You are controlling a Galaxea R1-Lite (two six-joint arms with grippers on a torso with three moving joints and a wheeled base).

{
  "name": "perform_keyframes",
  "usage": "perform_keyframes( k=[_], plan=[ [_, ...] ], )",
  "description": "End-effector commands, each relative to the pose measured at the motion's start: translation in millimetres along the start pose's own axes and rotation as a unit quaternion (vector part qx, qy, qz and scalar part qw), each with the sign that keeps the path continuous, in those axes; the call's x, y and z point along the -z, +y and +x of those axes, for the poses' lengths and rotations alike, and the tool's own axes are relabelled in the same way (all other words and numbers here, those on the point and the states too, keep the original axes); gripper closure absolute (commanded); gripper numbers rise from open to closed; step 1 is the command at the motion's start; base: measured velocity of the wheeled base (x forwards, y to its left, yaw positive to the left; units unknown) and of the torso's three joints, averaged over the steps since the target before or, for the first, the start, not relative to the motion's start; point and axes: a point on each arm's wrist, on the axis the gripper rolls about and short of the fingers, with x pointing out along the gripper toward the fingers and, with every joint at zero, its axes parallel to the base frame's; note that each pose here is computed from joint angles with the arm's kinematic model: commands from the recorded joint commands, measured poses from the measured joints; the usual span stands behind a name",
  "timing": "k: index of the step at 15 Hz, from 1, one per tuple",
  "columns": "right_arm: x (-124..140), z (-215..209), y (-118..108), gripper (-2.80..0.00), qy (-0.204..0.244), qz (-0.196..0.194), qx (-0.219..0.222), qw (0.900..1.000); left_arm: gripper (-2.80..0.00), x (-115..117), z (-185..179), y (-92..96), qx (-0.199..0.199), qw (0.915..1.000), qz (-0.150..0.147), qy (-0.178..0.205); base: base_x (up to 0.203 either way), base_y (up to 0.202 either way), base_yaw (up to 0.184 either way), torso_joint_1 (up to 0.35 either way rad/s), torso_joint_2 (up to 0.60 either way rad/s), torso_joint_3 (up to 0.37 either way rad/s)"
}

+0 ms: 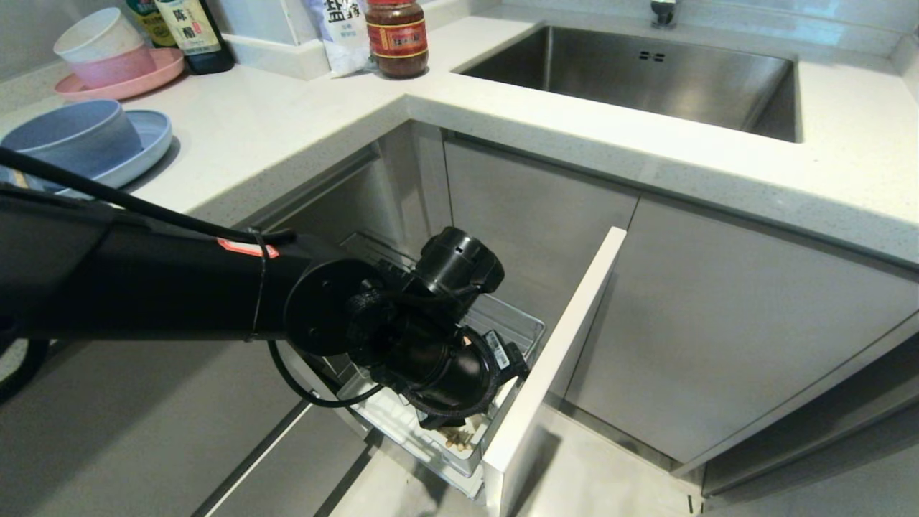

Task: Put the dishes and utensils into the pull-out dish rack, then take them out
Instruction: Take the spoon out of the cupboard

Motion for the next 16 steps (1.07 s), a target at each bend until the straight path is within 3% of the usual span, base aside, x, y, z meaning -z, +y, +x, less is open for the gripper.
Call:
perform_keyframes(
  k=[1, 4, 16],
  plan=[
    [0.5, -0.2, 0.0, 0.00, -0.001, 0.000, 0.000, 1.000, -2.80, 0.2, 11.7, 0.6, -0.008, 0.9999, -0.010, 0.010, 0.000, 0.000, 0.000, 0.000, 0.00, 0.000],
    [0.5, -0.2, 0.0, 0.00, -0.001, 0.000, 0.000, 1.000, -2.80, -0.8, 22.3, -0.6, -0.013, 0.9995, -0.026, 0.013, 0.000, 0.000, 0.000, 0.000, 0.00, 0.000],
    [0.5, -0.2, 0.0, 0.00, -0.001, 0.000, 0.000, 1.000, -2.80, -12.5, 26.0, 2.3, -0.008, 0.9993, -0.037, -0.005, 0.000, 0.000, 0.000, 0.000, 0.00, 0.000]
  ],
)
